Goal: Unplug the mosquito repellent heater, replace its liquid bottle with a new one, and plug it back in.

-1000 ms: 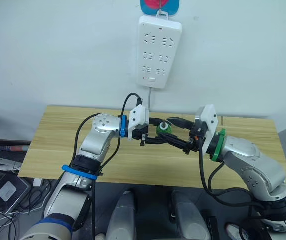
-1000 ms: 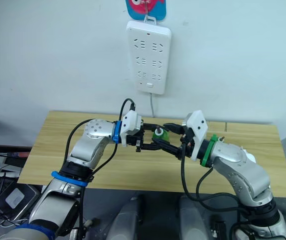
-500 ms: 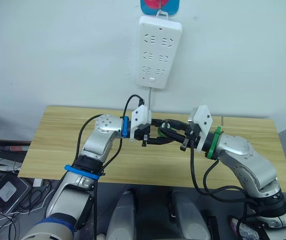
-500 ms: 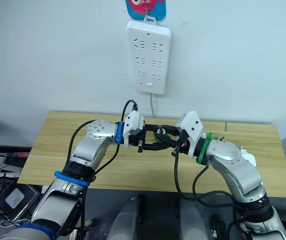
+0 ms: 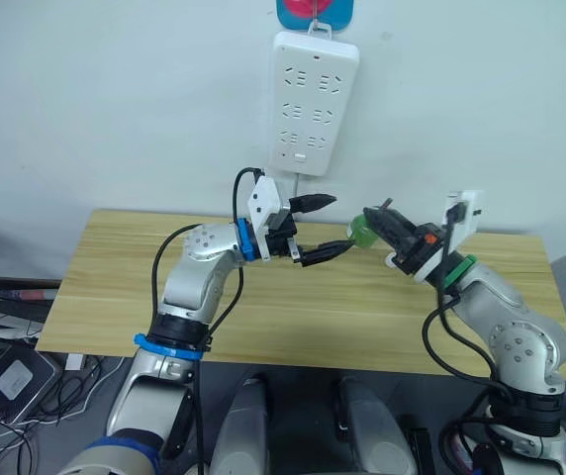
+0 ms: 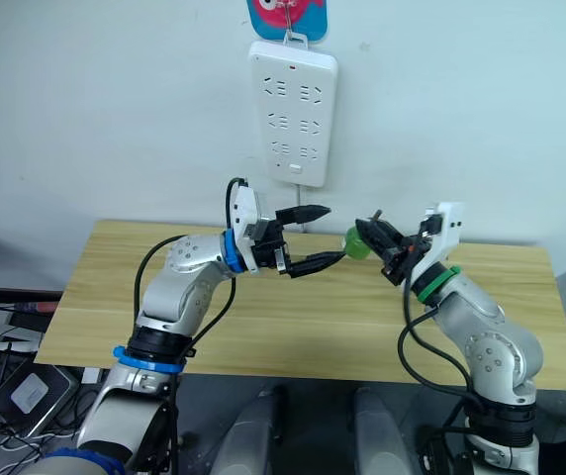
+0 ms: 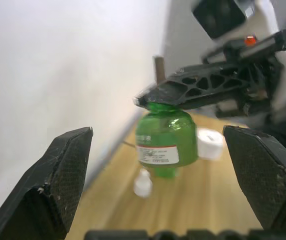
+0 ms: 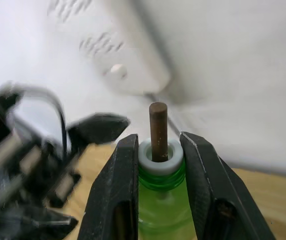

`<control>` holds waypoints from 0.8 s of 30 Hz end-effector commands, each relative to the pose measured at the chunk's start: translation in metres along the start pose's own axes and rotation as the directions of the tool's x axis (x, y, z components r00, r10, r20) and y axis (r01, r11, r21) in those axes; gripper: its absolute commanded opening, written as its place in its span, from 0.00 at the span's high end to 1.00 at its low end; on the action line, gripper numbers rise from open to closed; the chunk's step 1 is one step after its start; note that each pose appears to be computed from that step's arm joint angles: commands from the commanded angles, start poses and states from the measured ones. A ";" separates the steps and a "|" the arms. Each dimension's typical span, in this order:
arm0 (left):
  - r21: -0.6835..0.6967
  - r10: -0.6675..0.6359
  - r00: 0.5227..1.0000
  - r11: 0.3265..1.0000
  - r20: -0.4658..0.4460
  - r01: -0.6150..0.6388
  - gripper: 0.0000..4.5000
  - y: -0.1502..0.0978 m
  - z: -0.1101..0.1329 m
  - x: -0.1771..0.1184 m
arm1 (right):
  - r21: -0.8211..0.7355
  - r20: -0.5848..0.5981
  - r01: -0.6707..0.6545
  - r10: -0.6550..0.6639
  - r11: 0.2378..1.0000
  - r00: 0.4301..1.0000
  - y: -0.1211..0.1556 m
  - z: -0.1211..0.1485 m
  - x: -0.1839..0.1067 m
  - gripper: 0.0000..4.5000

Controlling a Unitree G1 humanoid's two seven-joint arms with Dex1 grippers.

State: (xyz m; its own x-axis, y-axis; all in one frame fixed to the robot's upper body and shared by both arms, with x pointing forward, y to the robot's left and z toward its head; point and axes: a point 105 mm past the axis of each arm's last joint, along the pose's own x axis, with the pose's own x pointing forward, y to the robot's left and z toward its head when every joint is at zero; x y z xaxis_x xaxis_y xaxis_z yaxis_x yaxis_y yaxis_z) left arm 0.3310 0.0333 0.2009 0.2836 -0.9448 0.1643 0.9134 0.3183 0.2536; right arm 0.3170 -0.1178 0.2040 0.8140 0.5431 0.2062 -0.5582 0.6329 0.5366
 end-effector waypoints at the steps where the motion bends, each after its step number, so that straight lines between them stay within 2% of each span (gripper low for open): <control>1: 0.059 0.030 0.993 0.998 0.113 -0.037 0.00 -0.013 0.025 0.011 | 0.198 0.107 0.000 -0.022 0.980 0.994 0.007 0.021 0.000 0.81; 3: 0.067 0.060 0.989 0.995 0.137 -0.070 0.00 -0.017 0.027 0.015 | 0.314 0.136 -0.012 -0.032 0.949 0.990 0.010 0.025 0.001 0.81; 6: 0.091 0.125 0.978 0.986 0.168 -0.142 0.00 -0.015 0.030 0.019 | 0.399 0.132 -0.058 0.005 0.915 0.991 0.020 0.028 0.002 0.81; 10: 0.097 0.161 0.969 0.979 0.188 -0.182 0.00 -0.012 0.031 0.022 | 0.438 0.116 -0.072 0.022 0.896 0.993 0.027 0.030 0.002 0.81; 24: 0.080 0.166 0.965 0.979 0.205 -0.186 0.00 -0.010 0.030 0.034 | 0.457 0.087 -0.098 0.065 0.884 0.994 0.043 0.030 0.003 0.81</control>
State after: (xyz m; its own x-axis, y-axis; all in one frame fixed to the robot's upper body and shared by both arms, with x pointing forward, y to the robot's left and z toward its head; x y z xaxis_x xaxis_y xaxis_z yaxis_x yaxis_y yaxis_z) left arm 0.3267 0.0049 0.2238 0.3917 -0.8452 0.3637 0.8235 0.4983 0.2711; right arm 0.3107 -0.1065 0.2382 0.8099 0.5279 0.2559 -0.4463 0.2714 0.8527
